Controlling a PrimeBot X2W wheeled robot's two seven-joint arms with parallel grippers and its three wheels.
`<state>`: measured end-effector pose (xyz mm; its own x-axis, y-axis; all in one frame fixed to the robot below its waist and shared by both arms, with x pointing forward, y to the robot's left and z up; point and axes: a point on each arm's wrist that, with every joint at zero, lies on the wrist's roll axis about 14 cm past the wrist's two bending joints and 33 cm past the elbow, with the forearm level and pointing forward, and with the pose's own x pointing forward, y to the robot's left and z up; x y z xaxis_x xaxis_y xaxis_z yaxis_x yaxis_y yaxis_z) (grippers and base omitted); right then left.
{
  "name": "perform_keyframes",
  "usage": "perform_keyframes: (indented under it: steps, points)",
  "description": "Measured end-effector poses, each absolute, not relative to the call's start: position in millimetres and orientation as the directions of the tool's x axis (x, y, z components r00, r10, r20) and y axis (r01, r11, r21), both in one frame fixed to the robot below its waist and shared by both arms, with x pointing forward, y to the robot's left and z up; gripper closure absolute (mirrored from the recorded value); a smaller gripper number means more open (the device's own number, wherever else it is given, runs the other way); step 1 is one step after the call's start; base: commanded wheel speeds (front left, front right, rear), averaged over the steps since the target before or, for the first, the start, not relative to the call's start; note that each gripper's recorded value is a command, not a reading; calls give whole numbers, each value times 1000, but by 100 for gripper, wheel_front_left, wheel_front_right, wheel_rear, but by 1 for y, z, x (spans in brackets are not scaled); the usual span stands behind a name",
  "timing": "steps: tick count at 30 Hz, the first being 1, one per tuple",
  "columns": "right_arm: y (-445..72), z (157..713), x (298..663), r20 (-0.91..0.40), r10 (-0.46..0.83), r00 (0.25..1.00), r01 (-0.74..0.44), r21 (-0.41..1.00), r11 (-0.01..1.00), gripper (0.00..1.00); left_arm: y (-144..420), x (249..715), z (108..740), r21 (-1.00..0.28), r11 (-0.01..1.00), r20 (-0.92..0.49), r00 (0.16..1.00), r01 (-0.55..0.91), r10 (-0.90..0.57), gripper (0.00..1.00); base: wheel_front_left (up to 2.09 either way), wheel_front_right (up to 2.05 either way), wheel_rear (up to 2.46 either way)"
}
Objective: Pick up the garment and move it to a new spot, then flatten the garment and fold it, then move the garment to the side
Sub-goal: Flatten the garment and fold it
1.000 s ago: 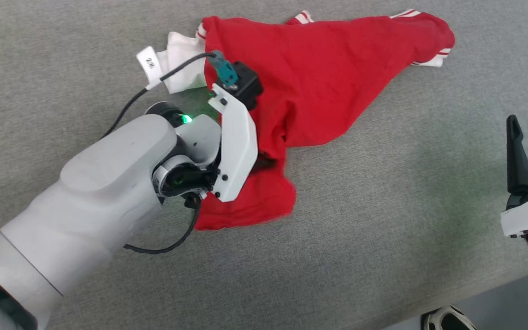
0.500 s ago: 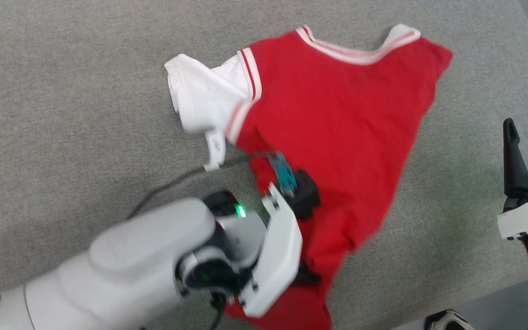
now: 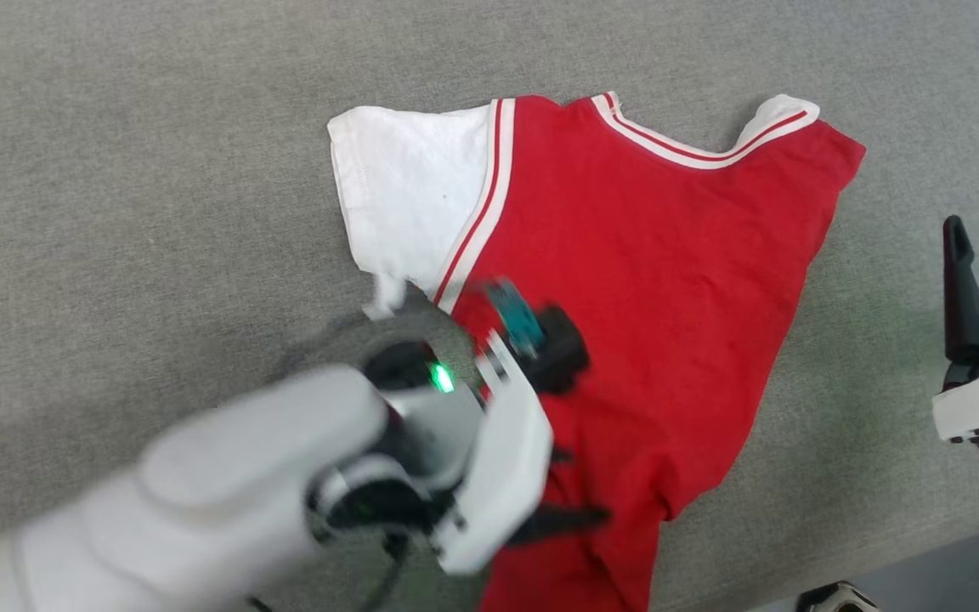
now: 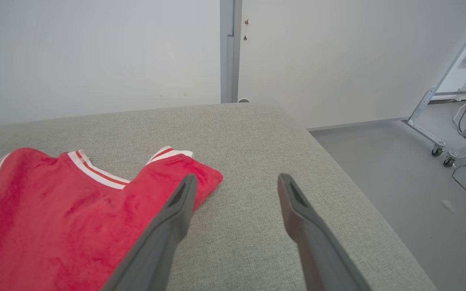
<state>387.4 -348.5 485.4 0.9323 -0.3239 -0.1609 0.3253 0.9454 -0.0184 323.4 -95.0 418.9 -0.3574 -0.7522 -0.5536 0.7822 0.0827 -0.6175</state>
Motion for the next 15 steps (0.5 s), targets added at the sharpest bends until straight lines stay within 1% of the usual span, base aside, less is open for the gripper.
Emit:
perform_keyframes:
  steps: [6, 9, 11, 15]
  points:
    - [-351, 486, 385, -158, -333, 930, 334, -16, 942, 0, -71, 397, 444, -495, 196, -601, -170, 847, -781, 0, 0, 0, 0]
    - [-350, 484, 384, -163, -334, 928, 337, -12, 941, 0, -64, 440, 454, -450, 288, -608, -54, 845, -792, 0, 0, 0, 0]
    - [-349, 482, 384, -168, -336, 927, 339, -12, 941, 0, -56, 471, 453, -426, 376, -624, 33, 823, -781, 0, 0, 0, 0]
    - [-351, 479, 382, -178, -346, 921, 349, -14, 937, 0, -35, 524, 437, -377, 532, -679, 164, 758, -715, 0, 0, 0, 0]
